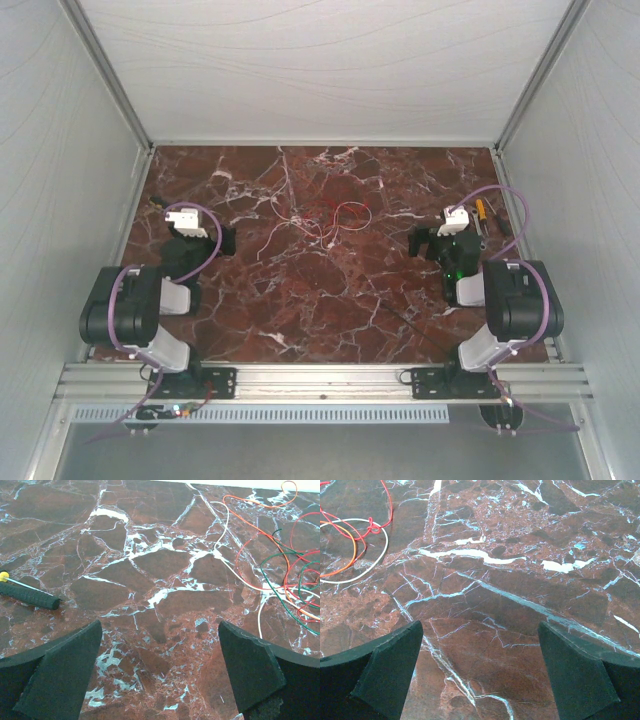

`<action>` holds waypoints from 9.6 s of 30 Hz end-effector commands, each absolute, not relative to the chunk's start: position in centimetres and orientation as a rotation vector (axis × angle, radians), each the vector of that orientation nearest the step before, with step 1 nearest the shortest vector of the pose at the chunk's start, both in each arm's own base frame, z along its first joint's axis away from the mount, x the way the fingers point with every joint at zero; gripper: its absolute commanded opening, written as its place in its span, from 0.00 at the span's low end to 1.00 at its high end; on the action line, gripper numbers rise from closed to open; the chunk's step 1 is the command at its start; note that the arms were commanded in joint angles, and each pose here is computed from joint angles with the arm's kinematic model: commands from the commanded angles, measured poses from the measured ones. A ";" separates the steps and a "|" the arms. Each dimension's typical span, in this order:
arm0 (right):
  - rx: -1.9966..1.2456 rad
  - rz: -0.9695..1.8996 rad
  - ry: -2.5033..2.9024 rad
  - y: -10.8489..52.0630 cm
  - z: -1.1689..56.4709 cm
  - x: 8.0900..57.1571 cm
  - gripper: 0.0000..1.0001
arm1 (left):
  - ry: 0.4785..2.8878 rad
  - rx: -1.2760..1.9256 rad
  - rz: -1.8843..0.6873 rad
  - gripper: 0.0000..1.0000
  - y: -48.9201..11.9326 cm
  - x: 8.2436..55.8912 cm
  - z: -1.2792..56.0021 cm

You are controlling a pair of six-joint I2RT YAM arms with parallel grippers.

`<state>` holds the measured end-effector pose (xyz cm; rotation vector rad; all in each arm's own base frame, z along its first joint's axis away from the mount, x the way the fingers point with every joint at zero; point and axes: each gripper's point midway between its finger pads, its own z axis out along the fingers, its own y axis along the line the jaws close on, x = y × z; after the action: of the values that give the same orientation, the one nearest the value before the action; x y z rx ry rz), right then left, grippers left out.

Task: Zip-tie the wires
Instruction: Untie the cable at the center of the board, then place the cable at the center of the board.

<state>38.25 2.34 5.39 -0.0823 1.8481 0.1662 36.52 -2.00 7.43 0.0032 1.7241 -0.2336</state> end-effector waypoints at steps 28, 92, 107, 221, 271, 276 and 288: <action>0.571 0.448 2.290 4.1 13.6 39.0 0.98 | 1.782 -0.750 -0.673 1.00 -0.4 50.3 17.3; 0.435 0.383 2.606 7.4 8.0 35.1 0.98 | 2.171 -0.336 -0.198 0.00 -17.7 65.2 6.5; 0.359 0.420 2.503 8.8 11.1 35.5 0.98 | 1.589 -0.426 -0.230 0.00 -13.3 67.5 30.5; -0.880 0.749 1.064 41.5 34.9 43.2 0.00 | 0.380 -0.078 -0.940 0.00 -14.6 35.3 76.7; -0.445 -0.188 1.300 9.9 46.4 46.9 0.00 | 1.071 -0.358 -0.262 0.00 -8.2 40.5 55.4; -0.429 -0.318 1.535 6.3 38.3 45.4 0.00 | 1.428 -0.392 -0.344 0.00 -10.7 40.1 45.1; -0.557 -0.551 1.991 1.5 21.1 40.6 0.00 | 2.096 -0.530 -0.134 0.00 -8.8 32.5 23.3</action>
<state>41.81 3.29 22.78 -0.5155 1.9169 -0.4444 36.21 -10.28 27.89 -0.4431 1.9409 -0.2155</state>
